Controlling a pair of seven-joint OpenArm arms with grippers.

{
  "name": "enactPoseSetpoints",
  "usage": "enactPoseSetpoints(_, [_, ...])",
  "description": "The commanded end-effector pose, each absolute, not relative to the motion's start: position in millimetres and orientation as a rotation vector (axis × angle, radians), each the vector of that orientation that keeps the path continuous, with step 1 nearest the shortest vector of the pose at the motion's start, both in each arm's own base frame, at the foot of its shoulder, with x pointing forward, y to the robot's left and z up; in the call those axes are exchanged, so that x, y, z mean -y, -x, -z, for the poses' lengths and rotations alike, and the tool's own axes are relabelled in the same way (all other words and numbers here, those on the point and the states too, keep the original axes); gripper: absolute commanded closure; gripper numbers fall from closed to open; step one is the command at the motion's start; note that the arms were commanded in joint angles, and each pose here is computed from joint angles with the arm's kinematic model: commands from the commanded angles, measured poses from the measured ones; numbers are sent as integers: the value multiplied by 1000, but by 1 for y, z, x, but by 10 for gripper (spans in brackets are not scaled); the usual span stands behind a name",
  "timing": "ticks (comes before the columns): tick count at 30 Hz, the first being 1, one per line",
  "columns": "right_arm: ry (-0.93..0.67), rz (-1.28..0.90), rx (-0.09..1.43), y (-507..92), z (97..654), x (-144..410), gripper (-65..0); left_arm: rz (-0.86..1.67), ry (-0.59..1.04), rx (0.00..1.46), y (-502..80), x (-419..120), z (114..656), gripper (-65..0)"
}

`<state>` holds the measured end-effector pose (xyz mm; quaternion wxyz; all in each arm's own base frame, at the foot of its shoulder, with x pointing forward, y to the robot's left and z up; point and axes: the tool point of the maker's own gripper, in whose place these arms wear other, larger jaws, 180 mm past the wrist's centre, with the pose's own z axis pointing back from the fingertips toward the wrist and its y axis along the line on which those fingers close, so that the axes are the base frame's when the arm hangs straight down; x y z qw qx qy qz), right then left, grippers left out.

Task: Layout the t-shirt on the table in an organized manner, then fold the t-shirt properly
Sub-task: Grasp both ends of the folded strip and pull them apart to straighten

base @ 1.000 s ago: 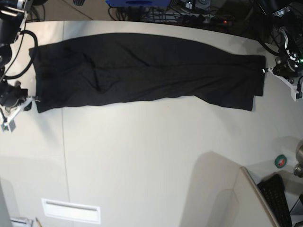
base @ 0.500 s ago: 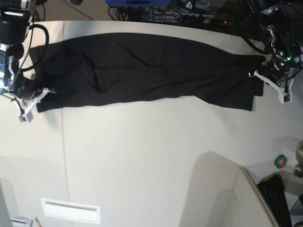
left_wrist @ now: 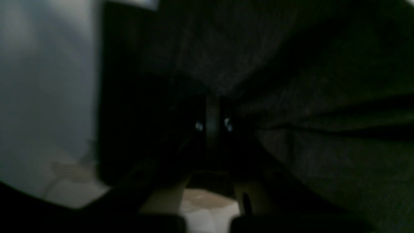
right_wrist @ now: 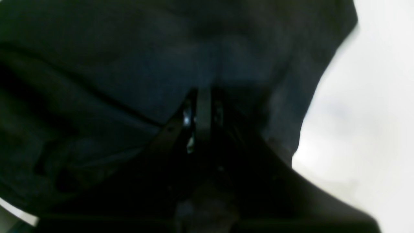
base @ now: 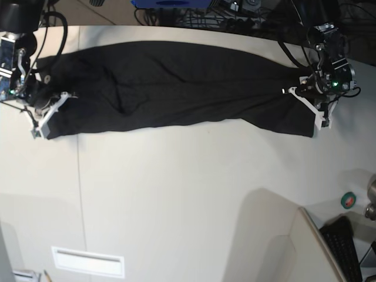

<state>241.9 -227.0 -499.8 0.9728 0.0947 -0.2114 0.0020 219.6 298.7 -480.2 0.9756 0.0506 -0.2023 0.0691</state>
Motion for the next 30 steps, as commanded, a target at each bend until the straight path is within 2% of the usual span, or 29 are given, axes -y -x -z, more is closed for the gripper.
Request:
enactPoseSetpoints(1, [-168, 4, 453, -257, 494, 241, 0, -136, -115, 451, -234, -306, 470, 0])
enactPoseSetpoints(9, [-127, 139, 464, -274, 513, 301, 0, -80, -52, 457, -275, -278, 475, 0])
enactPoseSetpoints(16, [-58, 196, 495, -286, 503, 331, 0, -48, 12, 505, -324, -247, 464, 0])
enactPoseSetpoints(22, [-25, 99, 615, -300, 467, 322, 0, -28, -47, 659, -342, -260, 413, 0])
enactPoseSetpoints(27, [-19, 43, 756, -304, 428, 300, 0, -151, -124, 729, -322, -307, 388, 0])
enactPoseSetpoints(28, [-24, 42, 789, -304, 419, 293, 0, -177, -124, 727, -316, -315, 389, -10])
enactPoseSetpoints(30, [-33, 28, 839, -301, 405, 278, 0, -164, -69, 723, -305, -317, 395, -240])
